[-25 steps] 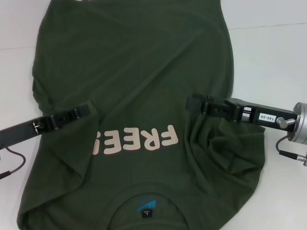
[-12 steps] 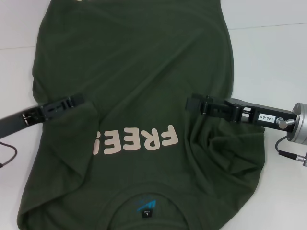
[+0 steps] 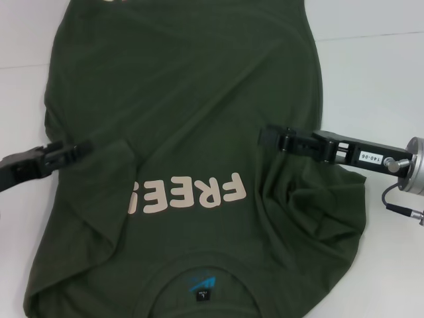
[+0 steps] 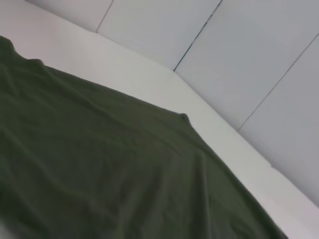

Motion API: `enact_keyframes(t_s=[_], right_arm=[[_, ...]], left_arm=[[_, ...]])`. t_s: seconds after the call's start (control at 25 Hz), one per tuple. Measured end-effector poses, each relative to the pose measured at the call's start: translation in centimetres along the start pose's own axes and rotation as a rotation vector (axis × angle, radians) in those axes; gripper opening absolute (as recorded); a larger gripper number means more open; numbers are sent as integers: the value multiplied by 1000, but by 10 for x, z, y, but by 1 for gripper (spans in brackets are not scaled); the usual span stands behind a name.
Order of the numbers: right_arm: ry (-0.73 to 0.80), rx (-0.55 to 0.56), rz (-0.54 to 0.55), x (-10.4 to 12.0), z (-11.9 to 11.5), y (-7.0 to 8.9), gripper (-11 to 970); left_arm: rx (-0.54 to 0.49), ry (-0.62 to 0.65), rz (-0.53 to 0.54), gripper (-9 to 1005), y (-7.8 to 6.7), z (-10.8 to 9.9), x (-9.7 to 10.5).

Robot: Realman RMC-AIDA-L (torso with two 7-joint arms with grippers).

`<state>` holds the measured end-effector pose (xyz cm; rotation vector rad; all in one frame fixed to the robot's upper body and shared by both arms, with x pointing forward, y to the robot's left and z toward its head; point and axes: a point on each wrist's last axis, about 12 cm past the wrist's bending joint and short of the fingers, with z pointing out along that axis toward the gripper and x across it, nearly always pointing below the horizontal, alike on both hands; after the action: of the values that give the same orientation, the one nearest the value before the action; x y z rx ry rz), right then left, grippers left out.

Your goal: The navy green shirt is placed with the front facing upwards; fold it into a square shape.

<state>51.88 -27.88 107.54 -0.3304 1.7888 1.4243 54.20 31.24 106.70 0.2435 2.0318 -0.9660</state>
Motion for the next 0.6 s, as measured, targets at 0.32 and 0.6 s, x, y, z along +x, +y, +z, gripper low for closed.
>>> enact_keyframes(t_s=[0.32, 0.6], right_arm=[[-9, 9, 2, 0, -2, -1, 912], [-9, 7, 2, 0, -3, -1, 912]], left_arm=[[45, 47, -3, 901, -2, -28, 15], [119, 140, -19, 900, -12, -27, 31]])
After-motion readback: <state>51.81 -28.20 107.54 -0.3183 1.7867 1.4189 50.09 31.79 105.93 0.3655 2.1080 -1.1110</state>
